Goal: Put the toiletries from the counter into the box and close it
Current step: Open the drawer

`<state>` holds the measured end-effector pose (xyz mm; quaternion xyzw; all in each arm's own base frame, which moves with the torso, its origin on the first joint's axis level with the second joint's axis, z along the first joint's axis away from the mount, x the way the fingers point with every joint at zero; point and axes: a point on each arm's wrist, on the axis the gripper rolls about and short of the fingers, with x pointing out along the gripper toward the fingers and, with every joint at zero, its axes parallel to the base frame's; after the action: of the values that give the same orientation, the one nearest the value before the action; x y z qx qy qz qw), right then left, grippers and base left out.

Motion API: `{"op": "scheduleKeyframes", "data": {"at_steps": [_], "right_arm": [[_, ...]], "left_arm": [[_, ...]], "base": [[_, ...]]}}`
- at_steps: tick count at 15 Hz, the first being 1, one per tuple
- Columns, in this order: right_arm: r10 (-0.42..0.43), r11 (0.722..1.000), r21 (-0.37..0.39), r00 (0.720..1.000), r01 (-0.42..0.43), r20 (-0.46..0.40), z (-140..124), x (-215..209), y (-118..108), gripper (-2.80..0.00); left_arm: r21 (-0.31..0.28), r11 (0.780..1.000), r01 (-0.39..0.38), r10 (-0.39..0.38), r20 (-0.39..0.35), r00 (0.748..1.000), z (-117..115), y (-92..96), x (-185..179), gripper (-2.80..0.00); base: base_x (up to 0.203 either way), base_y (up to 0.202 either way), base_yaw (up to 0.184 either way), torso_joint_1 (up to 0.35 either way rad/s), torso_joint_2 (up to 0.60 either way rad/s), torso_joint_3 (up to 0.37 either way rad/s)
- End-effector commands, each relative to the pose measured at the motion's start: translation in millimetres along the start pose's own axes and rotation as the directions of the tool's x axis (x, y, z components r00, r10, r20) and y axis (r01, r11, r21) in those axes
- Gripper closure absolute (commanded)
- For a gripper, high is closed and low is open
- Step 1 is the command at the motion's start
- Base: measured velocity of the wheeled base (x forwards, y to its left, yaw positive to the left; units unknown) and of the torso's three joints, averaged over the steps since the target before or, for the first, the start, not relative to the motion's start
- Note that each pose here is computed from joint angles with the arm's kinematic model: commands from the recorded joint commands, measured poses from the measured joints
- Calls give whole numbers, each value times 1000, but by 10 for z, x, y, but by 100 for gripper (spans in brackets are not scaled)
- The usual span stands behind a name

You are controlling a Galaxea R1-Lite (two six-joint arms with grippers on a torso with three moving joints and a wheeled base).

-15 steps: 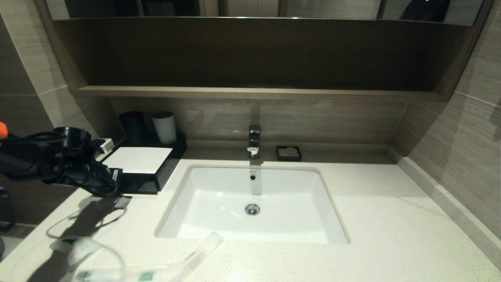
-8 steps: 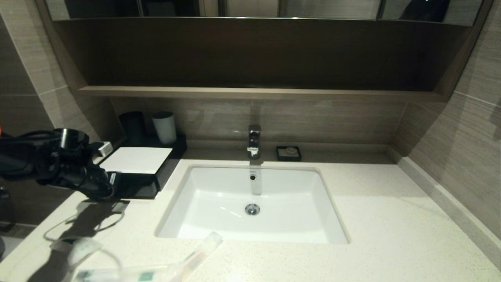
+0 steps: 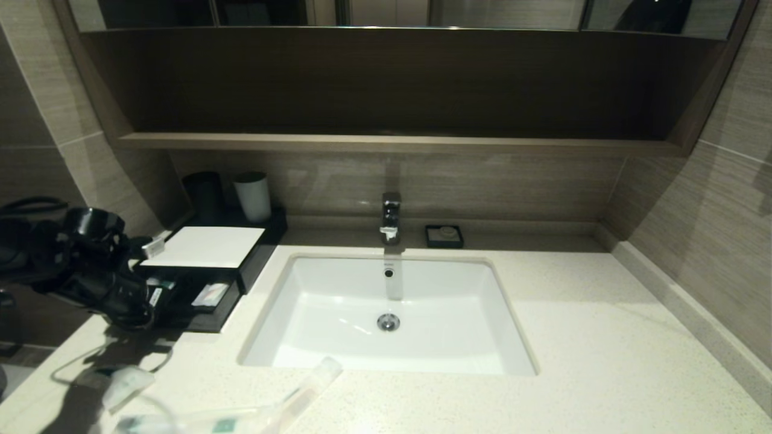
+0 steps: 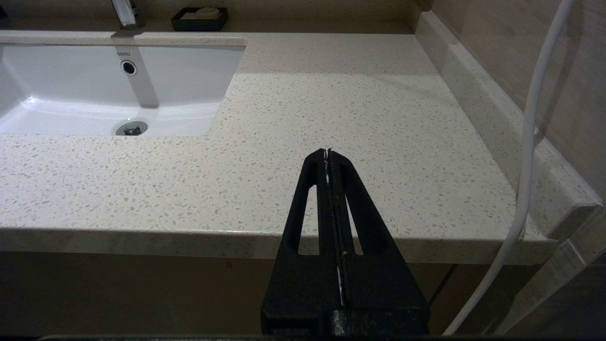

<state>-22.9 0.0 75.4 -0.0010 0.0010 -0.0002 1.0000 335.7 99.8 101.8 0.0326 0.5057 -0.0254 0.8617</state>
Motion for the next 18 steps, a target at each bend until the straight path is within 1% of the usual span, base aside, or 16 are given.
{"op": "scheduleKeyframes", "data": {"at_steps": [1,3,6,9,10,11,14,15,16,17,18], "right_arm": [[0,1000,-1,1000,0,2,1,-1,0,0],[0,1000,-1,1000,0,1,-1,-1,0,0],[0,1000,-1,1000,0,0,-2,0,0,0],[0,1000,-1,1000,0,0,-3,-1,0,0],[0,1000,-1,1000,0,1,-1,-1,0,0],[0,1000,-1,1000,0,0,2,0,0,0],[0,1000,-1,1000,0,1,-2,-1,0,0],[0,1000,-1,1000,0,1,2,-1,0,0],[0,1000,-1,1000,0,1,0,-1,0,0],[0,1000,-1,1000,0,1,0,-1,0,0],[0,1000,-1,1000,0,2,0,-1,0,0]], "left_arm": [[-4,1000,-20,20,-2,1000,-36,27,-66,0],[-6,999,-42,42,-19,999,-74,10,-147,0],[-9,1000,-28,27,-74,997,-186,-50,-254,0],[-9,999,-39,38,-89,995,-264,-91,-337,0],[-8,999,-41,40,-81,996,-278,-98,-357,0],[-8,999,-43,42,-62,997,-270,-103,-394,0],[0,996,-95,94,69,993,-163,-98,-576,0],[-1,993,-115,114,127,985,-121,-101,-683,0],[-11,990,-138,138,192,972,-81,-109,-814,0],[-43,986,-160,166,247,955,-51,-122,-970,0],[-86,977,-194,211,282,936,-28,-140,-1119,0]], "base": [[0,0,0,0,0,0],[0,0,0,0,0,0],[0,0,0,0,0,0],[0,0,0,0,0,0],[0,0,0,0,0,0],[0,0,0,0,0,0],[0,0,0,0,0,0],[0,0,0,0,0,0],[0,0,0,0,0,0],[0,0,0,0,0,0],[0,0,0,0,0,0]]}}
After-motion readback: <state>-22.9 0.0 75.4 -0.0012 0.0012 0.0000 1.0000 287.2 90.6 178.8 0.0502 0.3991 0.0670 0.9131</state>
